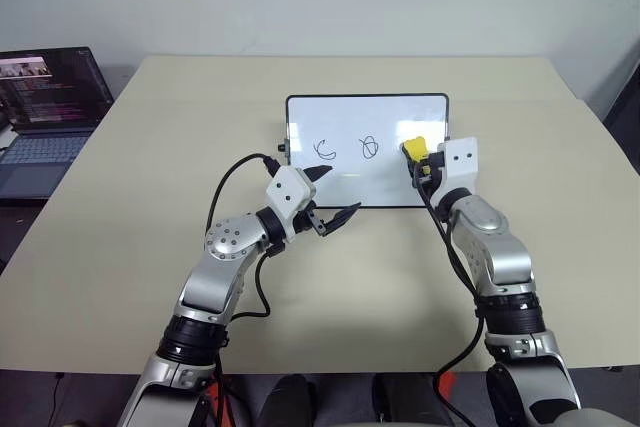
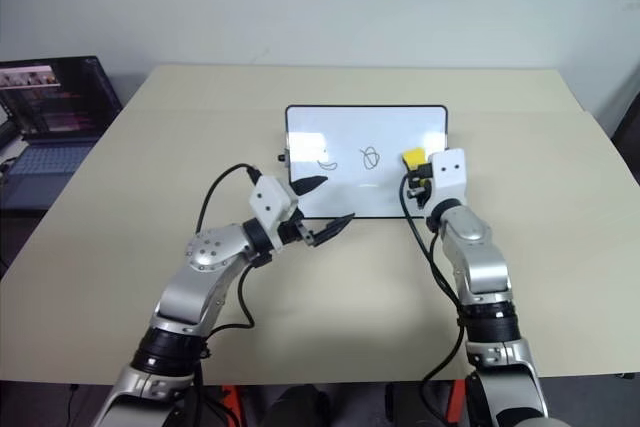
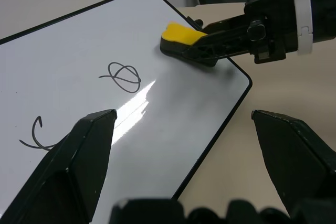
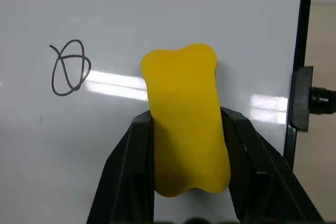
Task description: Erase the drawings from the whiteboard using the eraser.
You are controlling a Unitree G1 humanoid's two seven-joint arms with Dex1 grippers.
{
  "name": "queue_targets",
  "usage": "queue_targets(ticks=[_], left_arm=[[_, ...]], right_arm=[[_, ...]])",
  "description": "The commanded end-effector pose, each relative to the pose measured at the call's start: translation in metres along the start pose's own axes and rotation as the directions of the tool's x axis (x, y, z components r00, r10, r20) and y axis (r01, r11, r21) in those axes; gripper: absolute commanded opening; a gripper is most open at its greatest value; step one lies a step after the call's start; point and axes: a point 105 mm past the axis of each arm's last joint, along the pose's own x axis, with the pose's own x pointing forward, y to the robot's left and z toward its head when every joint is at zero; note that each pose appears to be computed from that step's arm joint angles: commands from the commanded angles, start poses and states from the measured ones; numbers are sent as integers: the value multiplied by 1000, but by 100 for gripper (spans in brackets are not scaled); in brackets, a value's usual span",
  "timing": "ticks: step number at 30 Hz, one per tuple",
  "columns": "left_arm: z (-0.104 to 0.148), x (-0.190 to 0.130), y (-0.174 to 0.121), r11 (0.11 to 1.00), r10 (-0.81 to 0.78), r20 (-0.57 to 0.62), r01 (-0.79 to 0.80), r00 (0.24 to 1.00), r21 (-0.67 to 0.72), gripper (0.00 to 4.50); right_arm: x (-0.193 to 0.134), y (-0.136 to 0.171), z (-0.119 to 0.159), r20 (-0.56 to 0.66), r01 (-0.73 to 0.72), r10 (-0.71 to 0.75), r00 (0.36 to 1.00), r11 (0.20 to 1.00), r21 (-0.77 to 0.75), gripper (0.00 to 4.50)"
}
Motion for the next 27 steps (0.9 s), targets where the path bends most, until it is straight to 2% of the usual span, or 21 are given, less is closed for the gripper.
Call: queue_targets(ticks=[1, 14, 22, 27], left_arm=[[17, 0, 1, 999, -1, 56, 0, 998, 32, 450], [16, -1, -2, 1000, -7, 54, 5, 998, 28, 450], [15, -2, -3, 1000, -11, 55, 9, 998, 27, 450], [15, -2, -2, 1000, -9, 54, 8, 999, 27, 450]], right_arm=[[-7, 0, -5, -29, 8, -8, 1000, 1000, 10, 139], [-29, -13, -14, -66, 32, -32, 997, 999, -6, 139], [-32, -9, 16, 60, 12, -9, 998, 998, -57, 139], [-36, -5, 24, 88, -1, 6, 996, 998, -59, 139]])
